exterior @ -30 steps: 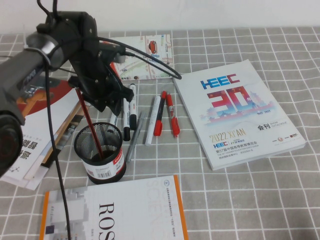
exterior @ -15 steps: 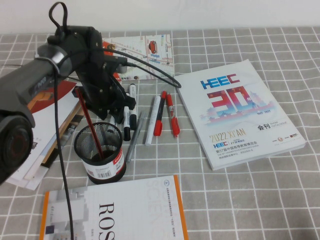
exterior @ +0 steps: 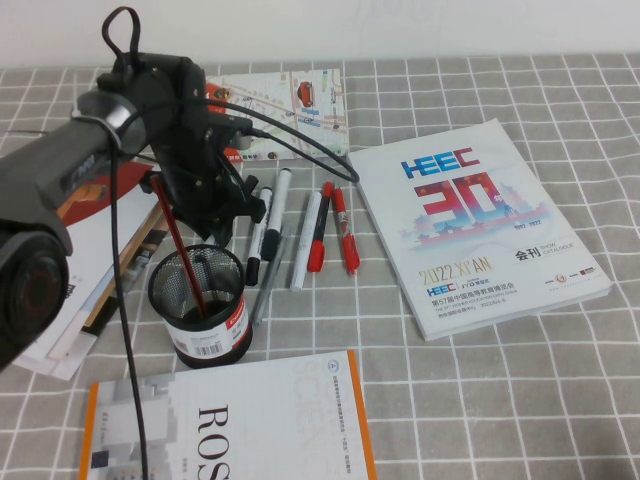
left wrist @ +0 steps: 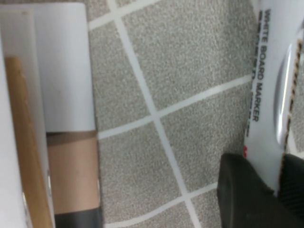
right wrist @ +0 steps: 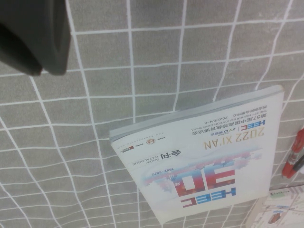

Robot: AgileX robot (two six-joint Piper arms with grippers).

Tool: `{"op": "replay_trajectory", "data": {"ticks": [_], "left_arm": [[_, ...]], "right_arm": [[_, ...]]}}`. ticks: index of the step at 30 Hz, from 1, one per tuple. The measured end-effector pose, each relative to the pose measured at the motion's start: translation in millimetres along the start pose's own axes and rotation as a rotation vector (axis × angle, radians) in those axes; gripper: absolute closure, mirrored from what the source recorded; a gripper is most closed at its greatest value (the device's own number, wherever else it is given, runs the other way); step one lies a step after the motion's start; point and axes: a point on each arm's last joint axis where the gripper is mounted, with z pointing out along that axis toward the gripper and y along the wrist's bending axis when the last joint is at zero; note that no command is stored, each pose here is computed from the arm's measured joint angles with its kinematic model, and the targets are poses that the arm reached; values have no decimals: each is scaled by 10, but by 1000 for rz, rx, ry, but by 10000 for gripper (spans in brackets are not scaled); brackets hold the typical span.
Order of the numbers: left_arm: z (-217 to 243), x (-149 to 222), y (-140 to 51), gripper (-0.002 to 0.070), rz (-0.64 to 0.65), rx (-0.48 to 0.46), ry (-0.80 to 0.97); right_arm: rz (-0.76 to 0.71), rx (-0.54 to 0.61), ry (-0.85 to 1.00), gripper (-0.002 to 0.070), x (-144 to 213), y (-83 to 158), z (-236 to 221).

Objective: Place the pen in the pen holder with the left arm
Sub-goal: Pick up the pen on the table, then place the pen onto the pen holder

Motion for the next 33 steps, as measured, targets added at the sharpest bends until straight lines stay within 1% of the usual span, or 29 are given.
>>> {"op": "replay_trajectory", "data": {"ticks": [9,12,15,17,20,22,25,28,33], "left_arm": [[-9,2,13,565,22,-14,5],[-110,-38,29,565,30,-29,-12],[-409,-127,45,565,32,-50,-104],[-707,-175,50,565,31,-64,-193],[-1143,-193,49,565,32,-86,-324],[-1355,-176,44,565,35,-96,-386],[-1640,-108,30,565,48,-108,-447],[-1941,-10,-7,565,63,-99,-509],[-2572,284,-90,565,94,-93,-644]], "right_arm": [[0,0,0,692,0,0,0],[0,0,0,692,0,0,0],[0,0,0,692,0,0,0],[0,0,0,692,0,0,0],[0,0,0,692,0,0,0],[0,0,0,692,0,0,0],[0,0,0,692,0,0,0],[0,0,0,692,0,0,0],[0,0,0,692,0,0,0]]}}
